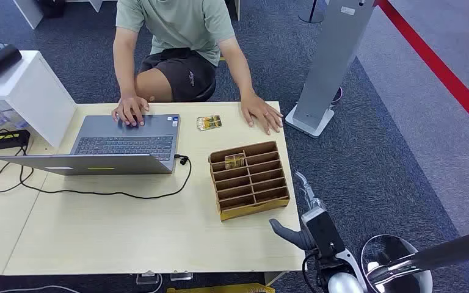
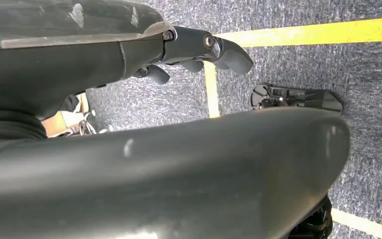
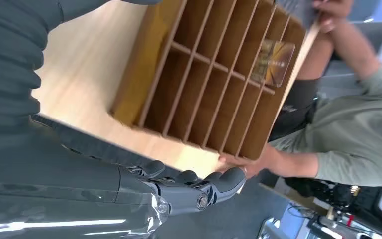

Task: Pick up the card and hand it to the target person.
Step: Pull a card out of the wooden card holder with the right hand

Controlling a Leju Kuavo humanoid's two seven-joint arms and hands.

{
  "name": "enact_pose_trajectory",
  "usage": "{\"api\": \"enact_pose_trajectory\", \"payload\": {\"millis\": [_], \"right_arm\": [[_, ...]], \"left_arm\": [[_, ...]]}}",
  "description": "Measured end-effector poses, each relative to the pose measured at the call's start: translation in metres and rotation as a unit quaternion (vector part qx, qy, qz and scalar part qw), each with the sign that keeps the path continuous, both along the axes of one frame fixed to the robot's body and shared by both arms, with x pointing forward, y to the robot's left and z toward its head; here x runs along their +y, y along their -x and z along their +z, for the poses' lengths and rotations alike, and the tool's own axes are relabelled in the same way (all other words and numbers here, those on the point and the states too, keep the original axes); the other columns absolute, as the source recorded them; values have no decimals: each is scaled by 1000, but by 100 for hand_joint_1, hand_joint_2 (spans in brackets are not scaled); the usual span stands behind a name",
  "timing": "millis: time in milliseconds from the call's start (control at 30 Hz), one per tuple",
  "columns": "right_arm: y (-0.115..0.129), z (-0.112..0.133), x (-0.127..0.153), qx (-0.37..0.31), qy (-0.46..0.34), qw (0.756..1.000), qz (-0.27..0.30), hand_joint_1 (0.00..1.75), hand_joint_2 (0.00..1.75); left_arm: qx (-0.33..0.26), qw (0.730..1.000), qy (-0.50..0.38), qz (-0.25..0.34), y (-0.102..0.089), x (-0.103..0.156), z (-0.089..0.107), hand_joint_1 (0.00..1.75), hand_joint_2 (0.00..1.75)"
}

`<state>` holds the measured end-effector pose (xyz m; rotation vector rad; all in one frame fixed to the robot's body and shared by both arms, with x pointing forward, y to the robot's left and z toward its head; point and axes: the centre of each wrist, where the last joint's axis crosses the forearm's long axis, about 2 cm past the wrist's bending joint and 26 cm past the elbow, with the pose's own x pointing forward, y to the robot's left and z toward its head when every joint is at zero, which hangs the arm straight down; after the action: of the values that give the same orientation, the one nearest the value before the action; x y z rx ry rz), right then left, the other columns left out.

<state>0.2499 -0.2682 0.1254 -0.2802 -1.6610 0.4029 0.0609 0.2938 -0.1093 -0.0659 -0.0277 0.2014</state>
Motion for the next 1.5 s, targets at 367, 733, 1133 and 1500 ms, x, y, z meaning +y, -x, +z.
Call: {"api": "enact_pose_trajectory", "payload": {"millis": [367, 733, 1133, 1500], "right_arm": [[-86, 129, 45, -73, 101, 992, -5, 0, 175], [-105, 155, 155, -77, 287, 954, -31, 45, 175], [-98, 119, 199, -33, 376, 926, -27, 60, 175], [-101, 101, 198, -12, 418, 908, -33, 95, 175]], "left_arm": [[-2, 1000, -2, -8, -4, 0, 1, 0, 0], [12, 1000, -3, -5, -7, -1, 1, 0, 0], [18, 1000, -3, -2, -6, -1, 1, 0, 0], [21, 1000, -2, 1, -5, -1, 1, 0, 0]]}}
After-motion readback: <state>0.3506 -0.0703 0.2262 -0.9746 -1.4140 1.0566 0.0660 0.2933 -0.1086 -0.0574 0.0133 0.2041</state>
